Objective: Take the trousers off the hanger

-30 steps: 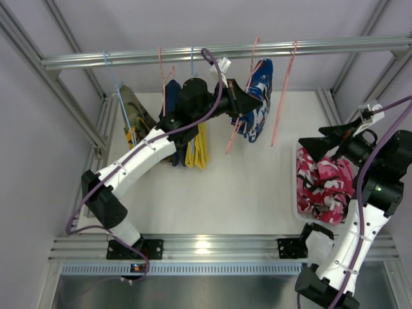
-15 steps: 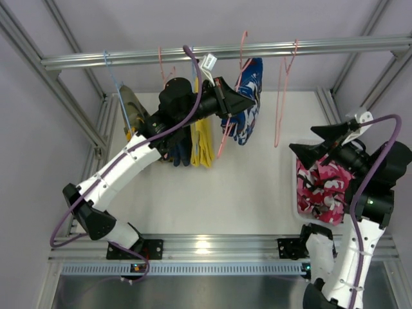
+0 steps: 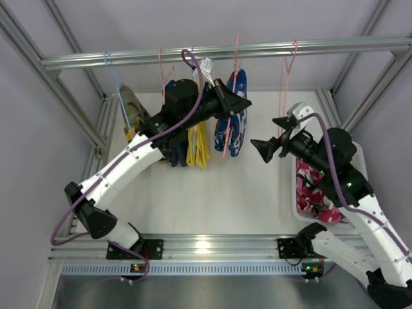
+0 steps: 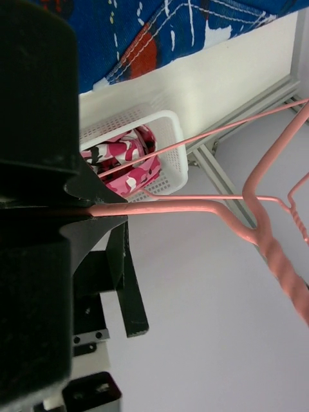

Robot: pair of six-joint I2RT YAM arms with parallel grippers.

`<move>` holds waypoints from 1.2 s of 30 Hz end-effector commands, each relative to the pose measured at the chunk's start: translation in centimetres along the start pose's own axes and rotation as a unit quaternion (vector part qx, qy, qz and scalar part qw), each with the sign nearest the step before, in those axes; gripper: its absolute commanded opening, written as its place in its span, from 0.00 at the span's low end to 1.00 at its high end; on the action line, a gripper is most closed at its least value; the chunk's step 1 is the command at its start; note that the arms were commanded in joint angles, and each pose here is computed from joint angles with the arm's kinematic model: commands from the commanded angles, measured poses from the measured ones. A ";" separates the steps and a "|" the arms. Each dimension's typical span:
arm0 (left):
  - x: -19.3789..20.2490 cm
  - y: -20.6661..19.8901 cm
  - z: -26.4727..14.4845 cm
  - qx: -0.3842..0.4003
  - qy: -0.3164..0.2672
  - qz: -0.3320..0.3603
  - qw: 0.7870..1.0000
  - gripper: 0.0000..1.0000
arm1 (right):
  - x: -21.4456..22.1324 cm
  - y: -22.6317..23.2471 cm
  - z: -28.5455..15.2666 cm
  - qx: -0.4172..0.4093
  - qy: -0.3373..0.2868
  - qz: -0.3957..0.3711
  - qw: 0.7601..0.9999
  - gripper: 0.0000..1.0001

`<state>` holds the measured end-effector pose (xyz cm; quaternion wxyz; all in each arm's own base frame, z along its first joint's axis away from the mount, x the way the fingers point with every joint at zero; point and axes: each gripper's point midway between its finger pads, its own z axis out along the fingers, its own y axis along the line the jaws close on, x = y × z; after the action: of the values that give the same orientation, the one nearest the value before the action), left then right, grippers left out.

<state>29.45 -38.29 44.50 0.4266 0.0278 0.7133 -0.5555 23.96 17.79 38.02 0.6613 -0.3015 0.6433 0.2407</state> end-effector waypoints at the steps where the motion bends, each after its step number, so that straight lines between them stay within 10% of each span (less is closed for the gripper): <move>1: -6.4 -7.2 -1.4 0.098 -0.110 0.021 0.989 0.00 | -2.2 -2.0 0.9 0.083 -0.049 -0.032 0.995 0.99; 36: -7.6 -15.1 -2.6 0.191 -0.093 -0.029 0.977 0.00 | -0.3 -4.8 5.7 0.203 -0.110 -0.016 0.973 0.97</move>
<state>27.77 -41.54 50.32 0.3845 0.0049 0.6860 -0.6177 30.88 18.73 35.67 0.7506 -0.1696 0.6281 0.1154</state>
